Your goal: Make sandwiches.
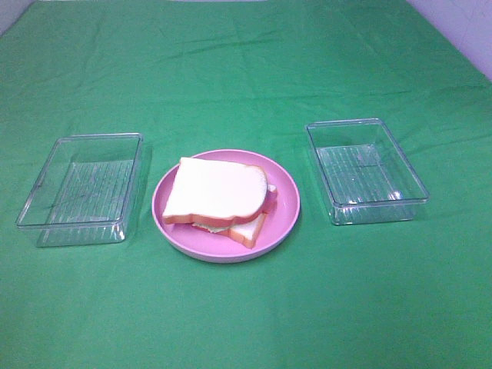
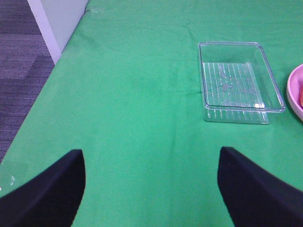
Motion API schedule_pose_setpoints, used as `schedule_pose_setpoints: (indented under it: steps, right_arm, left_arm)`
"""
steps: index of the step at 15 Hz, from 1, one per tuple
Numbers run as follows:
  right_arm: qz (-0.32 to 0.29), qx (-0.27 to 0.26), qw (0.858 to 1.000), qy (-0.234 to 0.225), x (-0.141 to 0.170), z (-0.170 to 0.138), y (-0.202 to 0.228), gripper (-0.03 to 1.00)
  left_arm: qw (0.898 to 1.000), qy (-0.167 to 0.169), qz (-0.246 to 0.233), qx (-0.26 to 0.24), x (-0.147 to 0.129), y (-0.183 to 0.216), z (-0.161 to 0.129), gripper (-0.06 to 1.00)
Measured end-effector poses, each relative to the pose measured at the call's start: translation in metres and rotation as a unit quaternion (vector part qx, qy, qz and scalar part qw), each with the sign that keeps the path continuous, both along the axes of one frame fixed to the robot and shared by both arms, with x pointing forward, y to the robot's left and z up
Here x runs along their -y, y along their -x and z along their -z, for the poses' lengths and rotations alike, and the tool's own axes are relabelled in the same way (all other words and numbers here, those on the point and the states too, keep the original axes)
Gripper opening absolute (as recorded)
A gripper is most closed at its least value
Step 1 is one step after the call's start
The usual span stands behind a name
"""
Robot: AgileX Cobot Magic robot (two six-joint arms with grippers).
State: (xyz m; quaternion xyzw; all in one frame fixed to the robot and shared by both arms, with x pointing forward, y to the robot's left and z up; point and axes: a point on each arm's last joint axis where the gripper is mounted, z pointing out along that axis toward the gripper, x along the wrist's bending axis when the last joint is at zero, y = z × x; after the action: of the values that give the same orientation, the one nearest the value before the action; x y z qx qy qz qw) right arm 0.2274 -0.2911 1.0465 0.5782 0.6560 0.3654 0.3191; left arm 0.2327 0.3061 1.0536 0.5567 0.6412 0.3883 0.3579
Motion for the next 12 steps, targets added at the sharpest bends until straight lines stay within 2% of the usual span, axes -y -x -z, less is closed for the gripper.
schedule_pose_setpoints:
  steps: [4,8,12]
  right_arm:
    - [0.0,0.0,1.0,0.0,0.0,0.0,0.0,0.78]
    - [0.0,0.0,1.0,0.0,0.0,0.0,0.0,0.78]
    - [0.0,0.0,1.0,0.0,0.0,0.0,0.0,0.78]
  left_arm:
    - [1.0,0.0,0.0,0.0,0.0,0.0,0.0,0.73]
    - [1.0,0.016,0.019,0.001,0.0043,-0.0003,0.0002,0.73]
    - [0.998,-0.003,0.055,-0.001,0.0087,-0.0006,0.0002,0.73]
